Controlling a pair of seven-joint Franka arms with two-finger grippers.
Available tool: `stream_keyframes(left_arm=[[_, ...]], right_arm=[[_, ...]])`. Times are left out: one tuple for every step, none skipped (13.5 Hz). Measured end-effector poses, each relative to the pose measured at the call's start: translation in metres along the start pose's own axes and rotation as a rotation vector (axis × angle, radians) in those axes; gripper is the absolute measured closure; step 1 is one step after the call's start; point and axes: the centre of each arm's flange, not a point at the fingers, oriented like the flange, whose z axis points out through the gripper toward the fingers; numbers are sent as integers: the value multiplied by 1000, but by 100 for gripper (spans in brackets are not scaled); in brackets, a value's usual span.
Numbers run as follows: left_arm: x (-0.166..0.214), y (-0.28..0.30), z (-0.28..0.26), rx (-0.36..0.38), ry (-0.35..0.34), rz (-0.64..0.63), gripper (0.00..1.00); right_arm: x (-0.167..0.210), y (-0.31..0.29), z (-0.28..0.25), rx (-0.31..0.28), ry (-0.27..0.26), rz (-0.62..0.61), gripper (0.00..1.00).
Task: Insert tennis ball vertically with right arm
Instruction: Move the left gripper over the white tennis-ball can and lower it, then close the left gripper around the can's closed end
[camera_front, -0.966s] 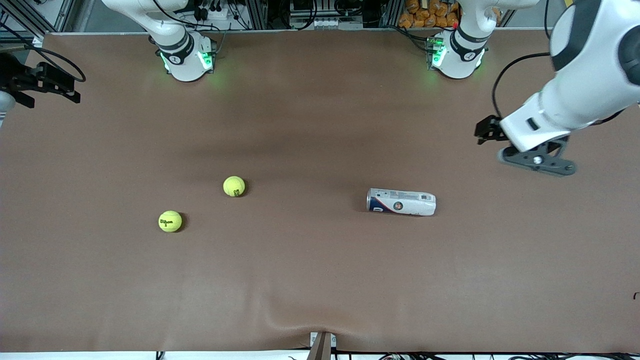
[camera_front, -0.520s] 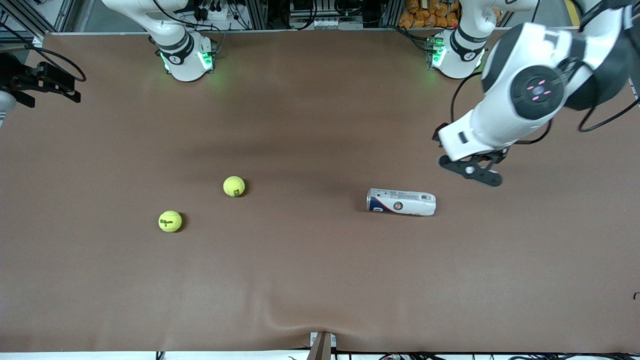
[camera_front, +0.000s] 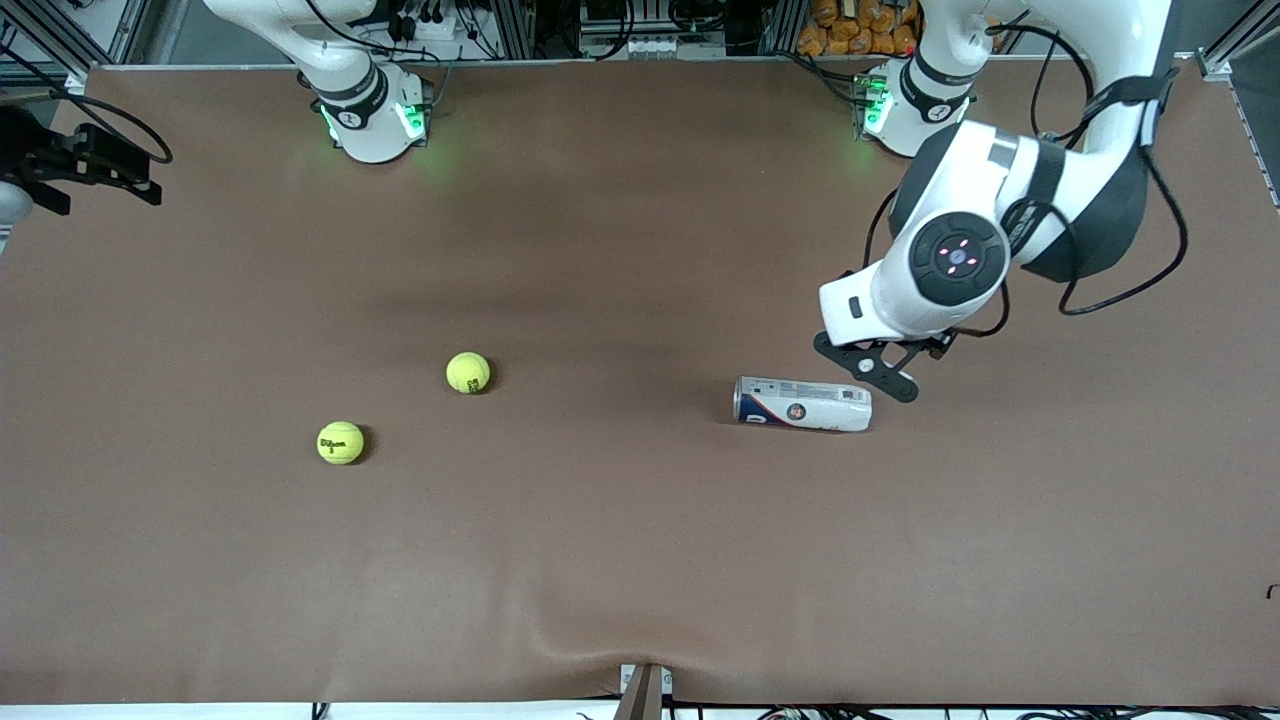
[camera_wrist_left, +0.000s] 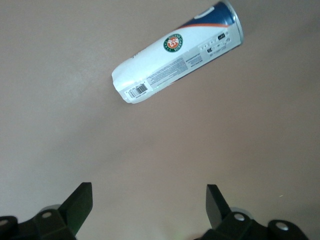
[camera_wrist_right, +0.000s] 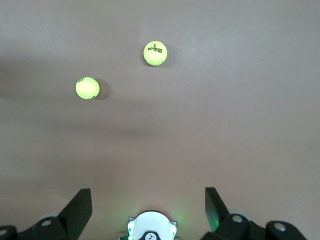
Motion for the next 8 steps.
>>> stream_keyframes(left_arm=[[5, 4, 6, 24, -12, 40, 0], [10, 9, 11, 46, -20, 80, 0], [15, 13, 16, 64, -23, 121, 0], [20, 15, 20, 73, -21, 160, 0], [25, 16, 25, 77, -19, 195, 0], [28, 15, 31, 78, -20, 227, 0], [32, 14, 37, 78, -22, 256, 0], [36, 13, 43, 76, -24, 277, 0]], right_arm=[[0, 0, 0, 0, 0, 0, 0], [0, 0, 0, 0, 0, 0, 0], [0, 0, 0, 0, 0, 0, 0], [0, 0, 0, 0, 0, 0, 0], [0, 0, 0, 0, 0, 0, 0], [0, 0, 0, 0, -1, 0, 0], [0, 0, 0, 0, -1, 1, 0], [0, 0, 0, 0, -1, 1, 0]])
